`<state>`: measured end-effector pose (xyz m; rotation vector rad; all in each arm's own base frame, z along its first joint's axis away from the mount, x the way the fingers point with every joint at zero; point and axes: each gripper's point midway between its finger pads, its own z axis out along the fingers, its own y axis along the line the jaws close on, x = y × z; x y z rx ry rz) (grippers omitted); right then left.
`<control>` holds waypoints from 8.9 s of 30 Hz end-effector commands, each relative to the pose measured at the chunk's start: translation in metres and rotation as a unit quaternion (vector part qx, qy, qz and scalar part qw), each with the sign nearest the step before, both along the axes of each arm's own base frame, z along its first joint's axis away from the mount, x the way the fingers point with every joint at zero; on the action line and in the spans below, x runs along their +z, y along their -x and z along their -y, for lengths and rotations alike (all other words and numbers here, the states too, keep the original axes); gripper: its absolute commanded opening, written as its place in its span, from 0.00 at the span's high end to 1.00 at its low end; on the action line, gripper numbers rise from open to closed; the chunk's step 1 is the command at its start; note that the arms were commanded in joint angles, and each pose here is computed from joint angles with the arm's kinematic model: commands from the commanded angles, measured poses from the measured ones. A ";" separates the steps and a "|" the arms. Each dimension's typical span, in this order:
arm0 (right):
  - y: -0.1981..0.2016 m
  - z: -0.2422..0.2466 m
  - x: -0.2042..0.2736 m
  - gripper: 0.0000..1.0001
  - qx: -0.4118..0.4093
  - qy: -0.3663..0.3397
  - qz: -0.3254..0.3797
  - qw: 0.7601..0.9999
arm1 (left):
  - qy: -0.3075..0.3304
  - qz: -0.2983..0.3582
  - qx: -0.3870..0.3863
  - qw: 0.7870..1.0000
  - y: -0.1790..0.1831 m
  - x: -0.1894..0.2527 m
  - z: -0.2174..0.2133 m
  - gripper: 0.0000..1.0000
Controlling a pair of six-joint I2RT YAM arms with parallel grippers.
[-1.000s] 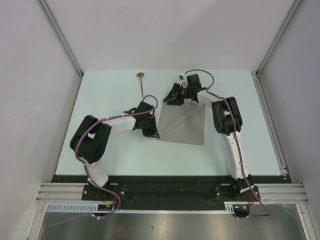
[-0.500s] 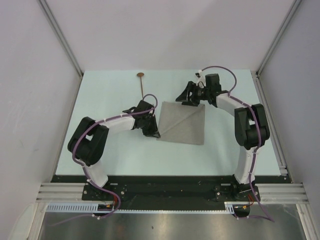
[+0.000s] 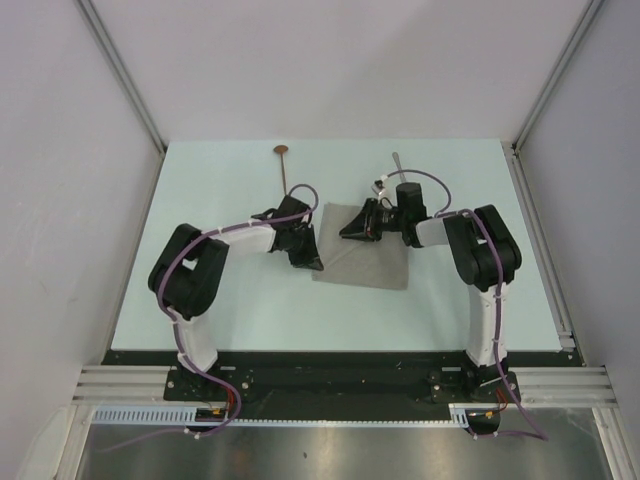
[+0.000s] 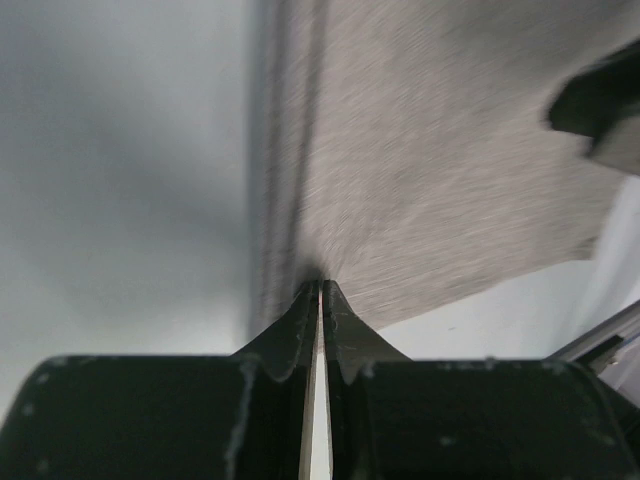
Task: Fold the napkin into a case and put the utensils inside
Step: Smooth out the upper triangle-folded napkin at the center of the board, then move the upper triangle-folded napkin to the center of the board, then pick up the upper triangle-folded napkin from the center of the board.
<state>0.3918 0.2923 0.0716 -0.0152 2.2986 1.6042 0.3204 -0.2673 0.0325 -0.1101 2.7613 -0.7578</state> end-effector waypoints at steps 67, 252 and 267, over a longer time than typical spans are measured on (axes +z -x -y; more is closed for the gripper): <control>0.043 0.092 -0.007 0.77 -0.075 0.206 -0.017 0.976 | 0.025 0.067 0.007 0.997 -0.125 0.010 0.035 0.82; 0.153 0.005 -0.015 0.51 0.030 0.532 0.249 0.808 | -0.076 0.034 0.139 0.987 -0.083 -0.031 0.047 1.00; 0.158 0.019 -0.026 0.55 0.045 0.643 0.285 0.710 | -0.075 0.025 0.143 0.987 -0.083 -0.039 0.042 1.00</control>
